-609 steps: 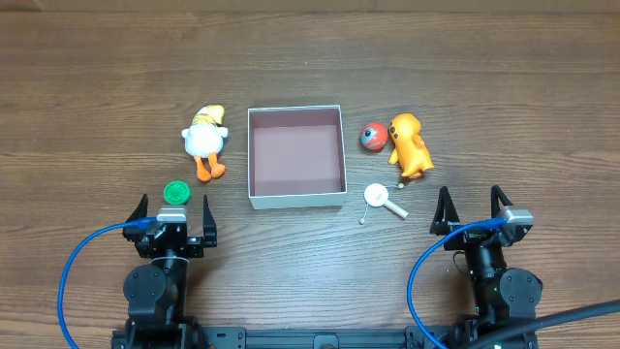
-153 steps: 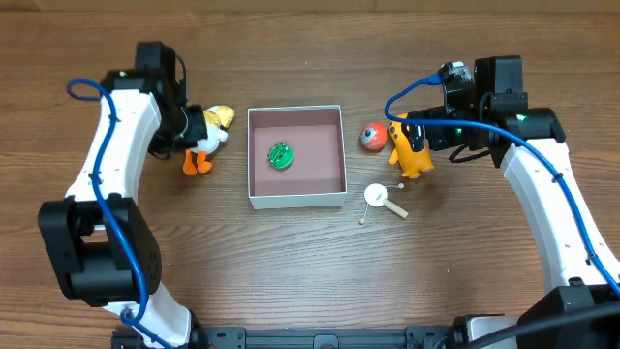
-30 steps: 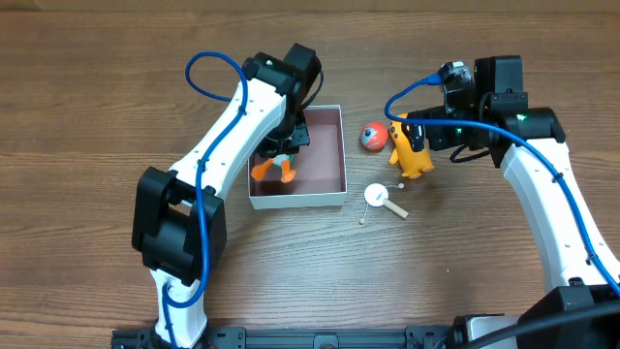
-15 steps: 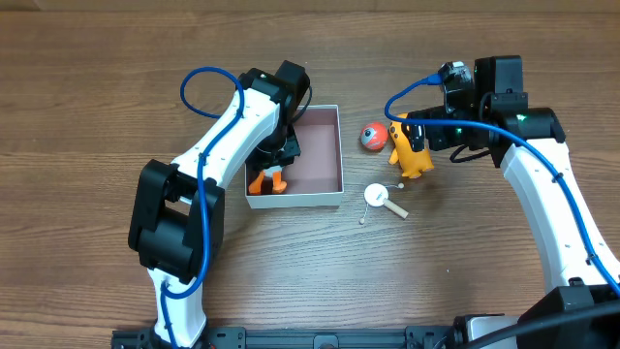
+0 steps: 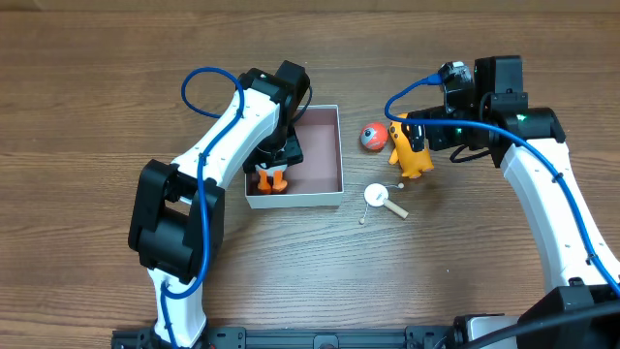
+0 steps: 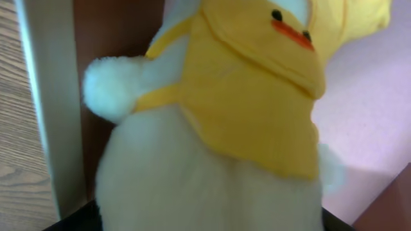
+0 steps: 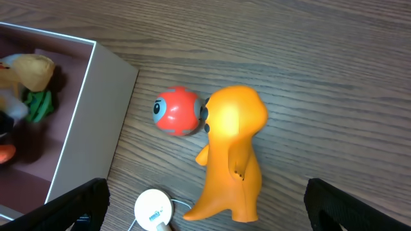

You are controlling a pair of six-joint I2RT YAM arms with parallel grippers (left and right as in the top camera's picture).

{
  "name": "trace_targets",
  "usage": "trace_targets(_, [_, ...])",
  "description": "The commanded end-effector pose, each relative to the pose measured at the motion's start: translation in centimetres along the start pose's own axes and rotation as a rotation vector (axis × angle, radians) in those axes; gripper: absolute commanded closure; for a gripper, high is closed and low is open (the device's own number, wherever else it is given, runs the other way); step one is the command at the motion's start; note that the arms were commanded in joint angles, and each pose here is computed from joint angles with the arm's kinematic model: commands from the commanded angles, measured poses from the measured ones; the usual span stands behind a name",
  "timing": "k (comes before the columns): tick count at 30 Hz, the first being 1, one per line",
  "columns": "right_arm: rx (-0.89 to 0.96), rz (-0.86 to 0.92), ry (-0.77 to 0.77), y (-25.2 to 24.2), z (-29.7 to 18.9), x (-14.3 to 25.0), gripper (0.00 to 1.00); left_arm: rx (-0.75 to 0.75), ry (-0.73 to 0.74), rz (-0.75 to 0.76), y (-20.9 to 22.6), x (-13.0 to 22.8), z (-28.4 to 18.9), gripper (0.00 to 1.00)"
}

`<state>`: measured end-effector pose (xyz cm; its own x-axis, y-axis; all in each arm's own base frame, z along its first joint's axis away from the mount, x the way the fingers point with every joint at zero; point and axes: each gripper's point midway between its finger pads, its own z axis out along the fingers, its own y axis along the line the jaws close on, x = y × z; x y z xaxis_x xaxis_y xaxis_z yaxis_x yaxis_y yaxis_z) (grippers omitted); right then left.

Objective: Pack container

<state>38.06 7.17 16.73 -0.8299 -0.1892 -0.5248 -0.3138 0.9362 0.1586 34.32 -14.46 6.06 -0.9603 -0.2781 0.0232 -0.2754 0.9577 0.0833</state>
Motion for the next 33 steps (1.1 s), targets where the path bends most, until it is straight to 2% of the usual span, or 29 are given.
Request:
trace_targets(1, [0.004,-0.008,-0.014,0.0,-0.1,-0.6,0.00,0.059,-0.008,0.011,-0.9,-0.7,-1.6,0.29])
trace_targets(8, [0.004,-0.008,-0.014,0.0,-0.1,-0.6,0.00,0.079,-0.039,0.042,-1.3,-1.4,-4.6,0.26])
trace_targets(16, [0.004,-0.008,-0.014,0.0,-0.1,-0.6,0.00,0.015,-0.026,0.043,0.1,-0.9,-4.5,0.23])
trace_targets(25, [0.004,-0.008,-0.014,0.0,-0.1,-0.6,0.00,0.023,-0.039,0.043,-0.1,-1.2,-4.8,0.25])
trace_targets(33, [0.004,-0.008,-0.014,0.0,-0.1,-0.6,0.00,0.133,-0.207,0.085,-1.4,-3.4,-10.3,0.28])
